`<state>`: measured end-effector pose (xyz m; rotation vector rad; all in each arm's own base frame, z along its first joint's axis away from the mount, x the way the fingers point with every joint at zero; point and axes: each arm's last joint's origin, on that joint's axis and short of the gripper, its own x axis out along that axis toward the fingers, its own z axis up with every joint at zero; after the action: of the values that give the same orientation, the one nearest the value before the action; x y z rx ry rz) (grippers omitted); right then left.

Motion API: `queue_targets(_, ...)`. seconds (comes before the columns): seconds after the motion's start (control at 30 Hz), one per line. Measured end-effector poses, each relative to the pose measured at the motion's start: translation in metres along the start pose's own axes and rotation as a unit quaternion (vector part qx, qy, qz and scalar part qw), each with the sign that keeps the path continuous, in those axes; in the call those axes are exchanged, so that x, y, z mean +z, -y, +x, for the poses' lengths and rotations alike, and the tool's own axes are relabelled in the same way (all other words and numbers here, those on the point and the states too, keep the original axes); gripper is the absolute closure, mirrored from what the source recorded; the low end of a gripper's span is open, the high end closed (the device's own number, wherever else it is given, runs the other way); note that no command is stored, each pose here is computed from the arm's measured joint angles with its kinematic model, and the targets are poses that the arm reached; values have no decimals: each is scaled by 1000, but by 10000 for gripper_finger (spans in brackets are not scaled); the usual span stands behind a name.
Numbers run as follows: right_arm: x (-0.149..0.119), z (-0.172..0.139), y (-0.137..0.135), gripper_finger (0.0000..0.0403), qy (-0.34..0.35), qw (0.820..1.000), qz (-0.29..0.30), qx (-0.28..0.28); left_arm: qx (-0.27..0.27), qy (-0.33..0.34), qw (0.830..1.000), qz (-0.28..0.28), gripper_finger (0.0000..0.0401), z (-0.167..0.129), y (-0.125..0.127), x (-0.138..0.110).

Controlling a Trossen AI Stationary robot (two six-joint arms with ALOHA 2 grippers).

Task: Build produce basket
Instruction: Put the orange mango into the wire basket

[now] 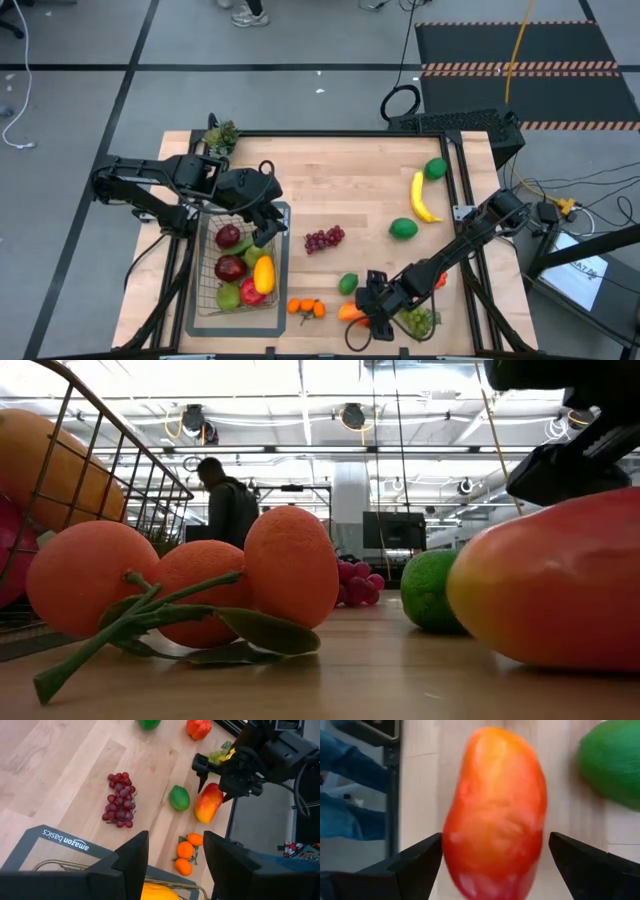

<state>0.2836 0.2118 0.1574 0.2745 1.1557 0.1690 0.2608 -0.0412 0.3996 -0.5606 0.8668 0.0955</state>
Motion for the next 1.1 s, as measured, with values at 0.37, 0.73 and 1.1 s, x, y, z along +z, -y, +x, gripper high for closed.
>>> queue_targets(0.37, -4, 1, 4, 111, -12, 1000, -7, -15, 0, 0, 1000, 5, 213, 0, 0, 0)
queue_targets(0.73, 4, -45, 13, 126, -3, 999, 37, -18, 10, 9, 1000, -1, 213, 0, 0, 1)
queue_targets(1.1, 22, -139, 35, 127, 128, 981, 141, 21, -22, 120, 991, 58, 213, -2, 11, 19)
